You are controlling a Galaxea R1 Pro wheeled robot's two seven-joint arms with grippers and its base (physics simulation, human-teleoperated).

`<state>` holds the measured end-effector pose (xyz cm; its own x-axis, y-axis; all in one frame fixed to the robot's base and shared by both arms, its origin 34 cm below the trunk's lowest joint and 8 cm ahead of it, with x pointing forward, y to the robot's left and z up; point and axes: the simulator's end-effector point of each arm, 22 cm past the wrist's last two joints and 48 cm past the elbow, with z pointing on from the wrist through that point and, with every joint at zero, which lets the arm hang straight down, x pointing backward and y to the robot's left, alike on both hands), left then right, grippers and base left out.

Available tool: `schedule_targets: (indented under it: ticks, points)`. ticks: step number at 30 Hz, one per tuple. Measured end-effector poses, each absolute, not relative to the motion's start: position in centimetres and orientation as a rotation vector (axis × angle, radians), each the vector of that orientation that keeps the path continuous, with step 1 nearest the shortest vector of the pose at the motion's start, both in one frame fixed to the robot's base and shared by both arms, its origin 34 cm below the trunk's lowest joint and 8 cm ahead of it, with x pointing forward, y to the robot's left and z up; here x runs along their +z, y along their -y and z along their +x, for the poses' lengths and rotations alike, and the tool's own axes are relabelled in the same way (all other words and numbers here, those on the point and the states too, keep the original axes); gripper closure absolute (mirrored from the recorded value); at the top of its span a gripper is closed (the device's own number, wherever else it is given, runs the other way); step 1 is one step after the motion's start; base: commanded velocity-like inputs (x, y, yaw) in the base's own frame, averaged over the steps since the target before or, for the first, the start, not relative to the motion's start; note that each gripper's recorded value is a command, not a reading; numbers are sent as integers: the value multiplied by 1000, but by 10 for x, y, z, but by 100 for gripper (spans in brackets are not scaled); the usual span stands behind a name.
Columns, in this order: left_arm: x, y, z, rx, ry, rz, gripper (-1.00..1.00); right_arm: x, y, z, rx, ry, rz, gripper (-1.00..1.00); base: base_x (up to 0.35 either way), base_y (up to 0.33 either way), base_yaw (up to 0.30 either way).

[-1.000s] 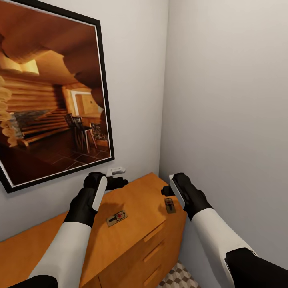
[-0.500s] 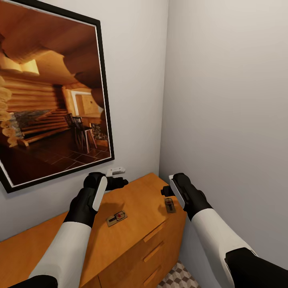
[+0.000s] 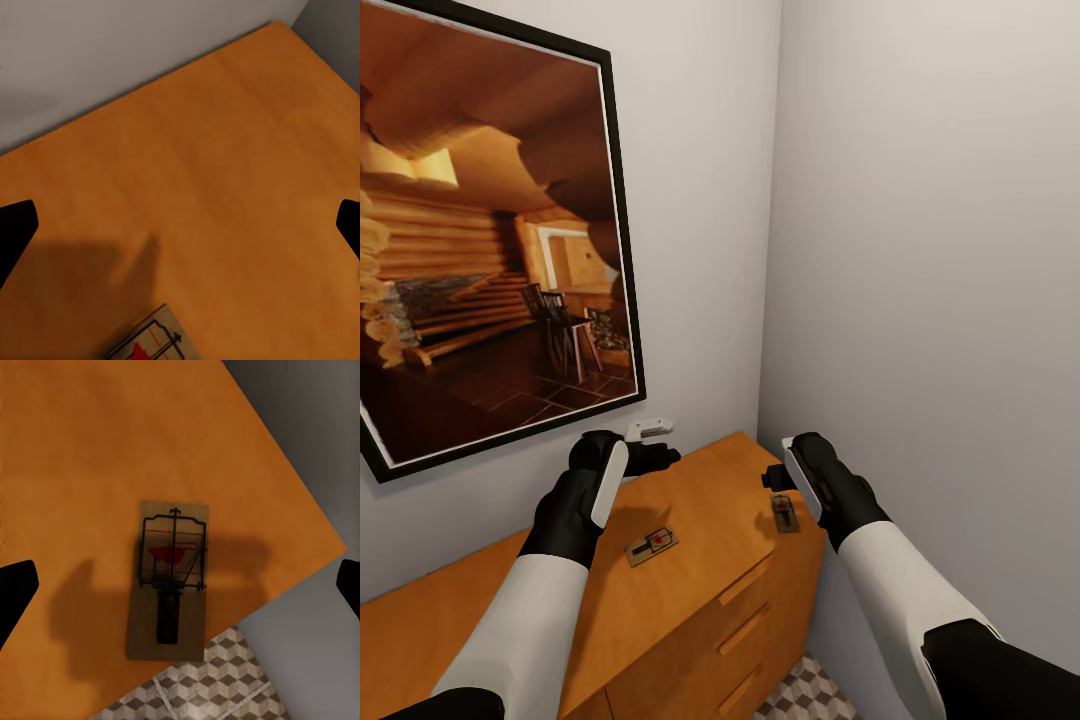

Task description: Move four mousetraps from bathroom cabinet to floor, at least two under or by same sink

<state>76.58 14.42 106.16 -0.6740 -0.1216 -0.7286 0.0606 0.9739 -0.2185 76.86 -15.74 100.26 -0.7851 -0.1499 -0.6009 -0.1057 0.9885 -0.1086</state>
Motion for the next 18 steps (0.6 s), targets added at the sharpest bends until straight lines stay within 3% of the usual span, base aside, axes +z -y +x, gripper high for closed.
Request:
schedule_targets:
  ticks: [18]
  points:
    - [1061,-144,766,-284,-2294,-43,-100,1003,158,769,-97,-2479,-178,-100,0,0,0]
